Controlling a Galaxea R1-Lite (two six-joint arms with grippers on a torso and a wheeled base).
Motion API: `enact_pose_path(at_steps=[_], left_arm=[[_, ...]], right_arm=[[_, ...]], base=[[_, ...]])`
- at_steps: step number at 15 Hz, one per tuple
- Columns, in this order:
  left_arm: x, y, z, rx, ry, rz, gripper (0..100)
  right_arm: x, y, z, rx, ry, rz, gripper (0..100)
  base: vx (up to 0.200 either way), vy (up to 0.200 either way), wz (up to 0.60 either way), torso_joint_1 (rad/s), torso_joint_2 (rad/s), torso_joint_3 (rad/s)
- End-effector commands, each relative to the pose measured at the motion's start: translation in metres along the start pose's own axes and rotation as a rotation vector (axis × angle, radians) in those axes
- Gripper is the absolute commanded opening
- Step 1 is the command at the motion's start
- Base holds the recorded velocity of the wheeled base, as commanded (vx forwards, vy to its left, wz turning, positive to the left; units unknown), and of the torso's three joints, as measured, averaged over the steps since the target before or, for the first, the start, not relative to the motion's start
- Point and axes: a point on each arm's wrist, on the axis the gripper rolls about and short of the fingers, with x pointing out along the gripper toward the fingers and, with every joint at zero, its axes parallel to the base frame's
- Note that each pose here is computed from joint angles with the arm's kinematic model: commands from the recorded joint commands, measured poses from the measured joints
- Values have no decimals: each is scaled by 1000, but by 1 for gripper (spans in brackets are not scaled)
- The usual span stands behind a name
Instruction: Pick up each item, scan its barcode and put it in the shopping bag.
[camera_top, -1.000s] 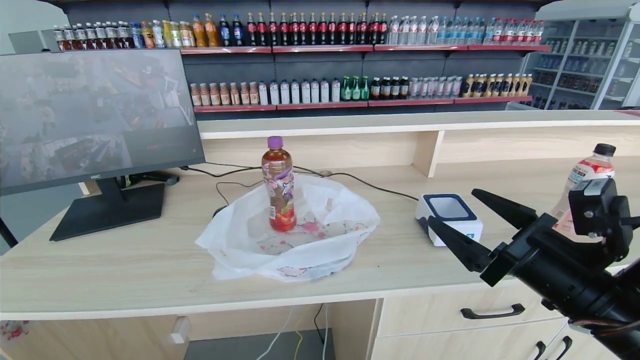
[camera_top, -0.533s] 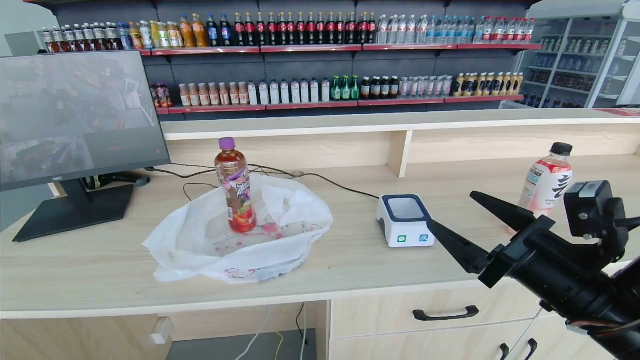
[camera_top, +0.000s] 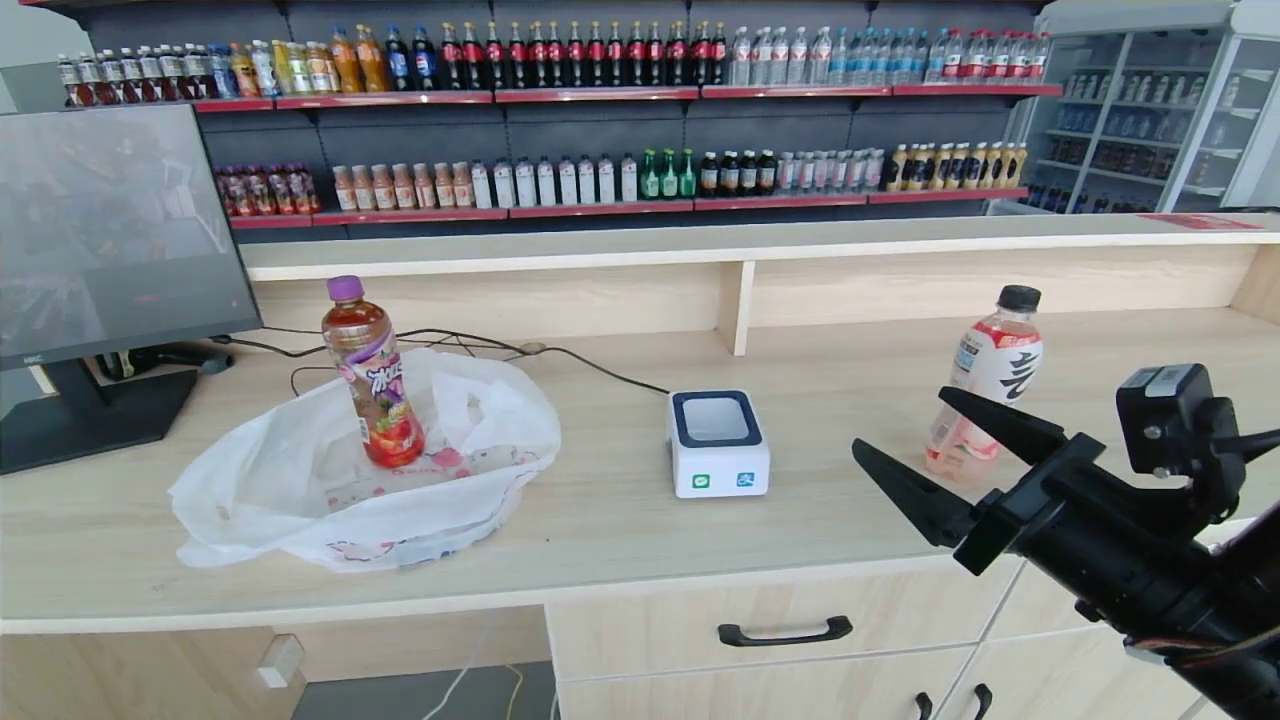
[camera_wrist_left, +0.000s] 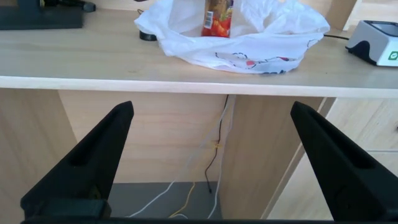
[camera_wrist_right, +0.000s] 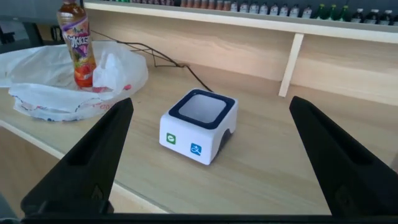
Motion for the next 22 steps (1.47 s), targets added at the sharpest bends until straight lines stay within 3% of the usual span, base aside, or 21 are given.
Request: enact_pose_path(at_steps=[1, 3, 8, 18, 19, 20, 22], left_arm=[[0, 0, 0, -1, 0, 0, 100], [0, 0, 0, -1, 0, 2, 100], [0, 0, 0, 1, 0, 0, 100], [0, 0, 0, 2, -2, 0, 100], [0, 0, 0, 2, -2, 0, 100], [0, 0, 0, 2, -2, 0, 100], [0, 0, 0, 2, -2, 0, 100]], right_arm=[[2, 0, -2, 0, 5, 0, 100], [12, -1, 6, -4, -38, 0, 100], [0, -3, -2, -2, 10, -16, 100], [20, -20, -40, 19, 150, -92, 100], [27, -25, -41, 20, 143, -112, 100], [47, -31, -35, 13, 80, -134, 100], [37, -28, -55, 42, 180, -159, 100]], base=[[0, -200, 0, 2, 2, 2], [0, -200, 0, -2, 0, 5], [0, -200, 0, 1, 3, 0], [0, 0, 0, 0, 0, 0], [0, 0, 0, 0, 0, 0], [0, 0, 0, 0, 0, 0], [0, 0, 0, 0, 0, 0]])
